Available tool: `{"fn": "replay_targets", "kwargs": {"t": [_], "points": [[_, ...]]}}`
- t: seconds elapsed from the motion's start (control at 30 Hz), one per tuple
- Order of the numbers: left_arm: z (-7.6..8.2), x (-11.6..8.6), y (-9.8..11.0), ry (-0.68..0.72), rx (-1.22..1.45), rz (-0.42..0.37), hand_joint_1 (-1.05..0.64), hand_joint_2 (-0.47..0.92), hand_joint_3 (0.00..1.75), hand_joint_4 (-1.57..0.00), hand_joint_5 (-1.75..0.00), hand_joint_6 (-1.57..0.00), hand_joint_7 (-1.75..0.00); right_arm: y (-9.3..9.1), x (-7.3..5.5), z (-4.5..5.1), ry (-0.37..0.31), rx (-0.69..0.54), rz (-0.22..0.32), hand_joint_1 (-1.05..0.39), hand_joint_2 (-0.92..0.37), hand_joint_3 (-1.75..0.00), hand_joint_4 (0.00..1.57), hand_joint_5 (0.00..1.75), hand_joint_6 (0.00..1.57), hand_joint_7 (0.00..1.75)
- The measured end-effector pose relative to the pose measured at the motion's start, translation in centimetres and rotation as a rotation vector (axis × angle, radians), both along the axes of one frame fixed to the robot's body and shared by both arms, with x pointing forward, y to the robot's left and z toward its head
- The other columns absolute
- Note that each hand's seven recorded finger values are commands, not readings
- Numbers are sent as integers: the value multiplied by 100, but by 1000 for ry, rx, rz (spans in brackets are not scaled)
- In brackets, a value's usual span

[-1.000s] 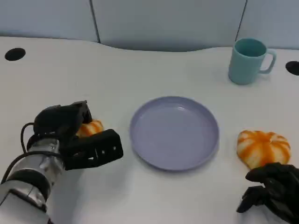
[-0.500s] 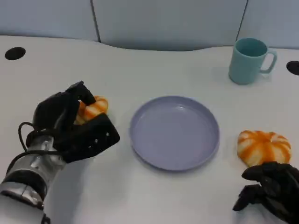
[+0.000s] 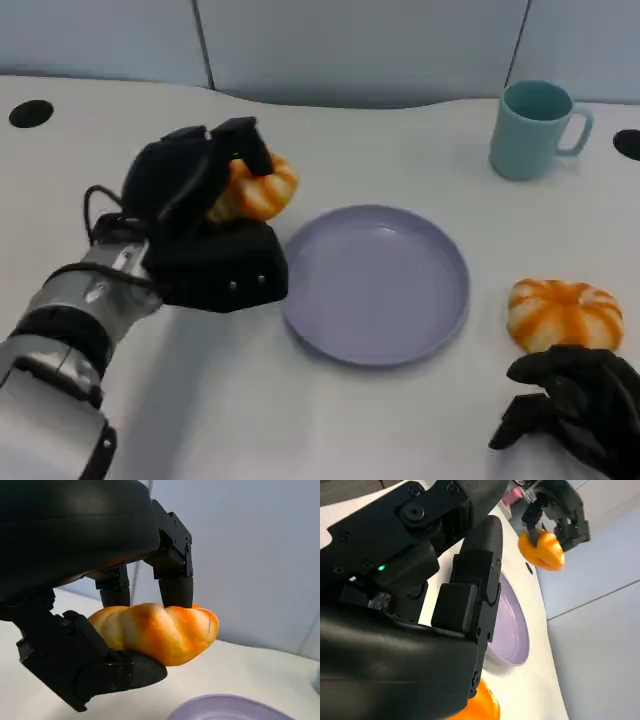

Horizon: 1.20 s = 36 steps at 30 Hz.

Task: Grasp the bread from the table and place it into the plate.

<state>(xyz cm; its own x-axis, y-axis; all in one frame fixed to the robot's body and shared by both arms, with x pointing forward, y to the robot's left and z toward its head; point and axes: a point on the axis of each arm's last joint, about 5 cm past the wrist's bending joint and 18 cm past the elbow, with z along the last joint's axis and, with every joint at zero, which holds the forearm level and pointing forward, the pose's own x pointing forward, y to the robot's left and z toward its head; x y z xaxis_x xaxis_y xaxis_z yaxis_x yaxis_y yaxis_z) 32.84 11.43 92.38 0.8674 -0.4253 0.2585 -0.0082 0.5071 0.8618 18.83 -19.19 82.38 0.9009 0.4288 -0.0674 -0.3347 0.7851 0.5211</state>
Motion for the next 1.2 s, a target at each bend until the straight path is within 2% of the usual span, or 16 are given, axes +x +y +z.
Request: {"fn": "replay_targets", "kwargs": {"t": [0.17,0.37,0.5,0.6,0.77,0.87,1.03,1.2], "points": [[41,-1,-201,-9,25,-79,-17,44,125,-89,-175,-71,-175,9,9,-1,0,1,4,-96,-69,0,150,50,156,1],[9,-57,-435,38,50,-168,-18,46,122,-93,-175,-73,-175,11,12,-10,-1,4,13,-97,-69,0,150,49,156,1],[-8,-86,-542,41,86,-202,-23,55,116,-93,-175,-73,-173,11,12,-10,-1,4,13,-95,-69,0,151,48,156,1],[-2,-94,-603,43,144,-234,-22,55,111,-93,-175,-73,-174,11,13,-10,-3,3,12,-97,-69,0,151,47,156,1],[4,-102,-682,59,173,-239,-25,61,107,-94,-175,-73,-175,13,14,-7,-7,1,13,-97,-69,0,151,47,156,1],[-15,-116,-719,83,197,-243,-23,59,100,-93,-175,-71,-175,13,15,-5,-9,1,13,-97,-69,0,151,47,155,1],[-32,-134,-775,123,237,-253,-22,56,97,-92,-175,-71,-175,16,18,15,-20,-3,14,-98,-69,0,151,48,156,1],[-38,-147,-807,159,247,-269,-25,63,93,-83,-175,-65,-174,15,6,12,-18,-3,12,-97,-68,0,151,47,156,1]]}}
